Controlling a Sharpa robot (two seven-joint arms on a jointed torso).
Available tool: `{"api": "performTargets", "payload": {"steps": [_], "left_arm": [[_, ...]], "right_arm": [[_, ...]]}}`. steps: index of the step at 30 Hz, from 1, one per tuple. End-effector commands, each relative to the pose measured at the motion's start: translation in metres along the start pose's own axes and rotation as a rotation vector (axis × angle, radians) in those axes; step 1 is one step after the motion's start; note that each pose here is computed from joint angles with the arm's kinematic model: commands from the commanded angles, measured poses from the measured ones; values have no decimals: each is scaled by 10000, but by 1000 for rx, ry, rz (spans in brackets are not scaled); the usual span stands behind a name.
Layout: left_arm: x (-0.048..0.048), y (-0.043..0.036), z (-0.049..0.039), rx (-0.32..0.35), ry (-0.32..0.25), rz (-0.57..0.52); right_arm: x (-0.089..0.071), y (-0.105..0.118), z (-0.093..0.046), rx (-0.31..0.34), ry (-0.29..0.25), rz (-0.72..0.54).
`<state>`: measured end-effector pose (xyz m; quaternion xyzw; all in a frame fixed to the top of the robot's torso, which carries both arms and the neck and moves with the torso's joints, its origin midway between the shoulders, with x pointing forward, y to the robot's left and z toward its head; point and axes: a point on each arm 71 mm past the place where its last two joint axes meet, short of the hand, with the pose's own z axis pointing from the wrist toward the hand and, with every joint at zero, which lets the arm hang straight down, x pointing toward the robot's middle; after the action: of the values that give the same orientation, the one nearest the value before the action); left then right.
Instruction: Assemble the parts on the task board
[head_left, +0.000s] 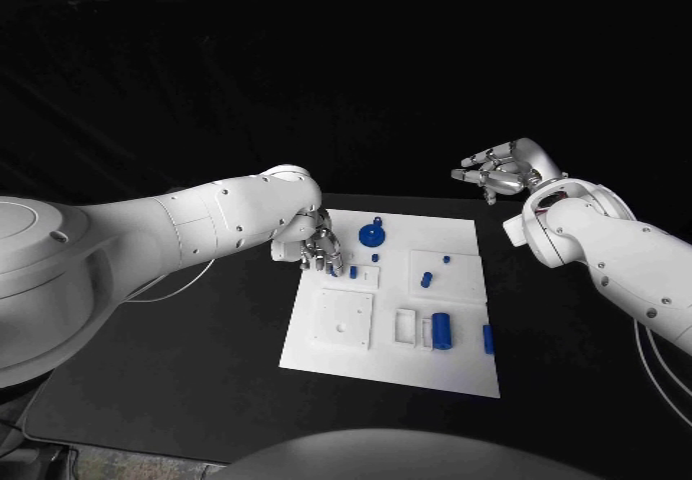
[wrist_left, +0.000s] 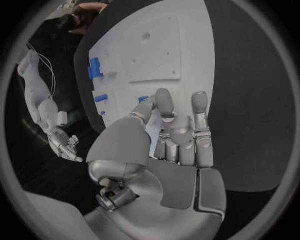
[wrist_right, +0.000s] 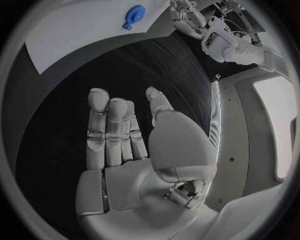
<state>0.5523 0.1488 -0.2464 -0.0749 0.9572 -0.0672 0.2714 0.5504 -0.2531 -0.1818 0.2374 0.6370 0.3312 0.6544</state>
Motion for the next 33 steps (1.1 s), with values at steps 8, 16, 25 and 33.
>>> {"api": "performTargets", "payload": {"steps": [8,16,25,33], "left_arm": [[27,3,21,-9,-3,20],[19,3,22,-13,-16,29],[0,16,22,-17,-37,33],[-3,2,20,-13,-51,33]], "right_arm": [[16,14,-1,-10,14,-1],[16,13,-1,-10,14,-1],[20,15,0,-11,16,-1],[25,17,1,-11,17,0]]}}
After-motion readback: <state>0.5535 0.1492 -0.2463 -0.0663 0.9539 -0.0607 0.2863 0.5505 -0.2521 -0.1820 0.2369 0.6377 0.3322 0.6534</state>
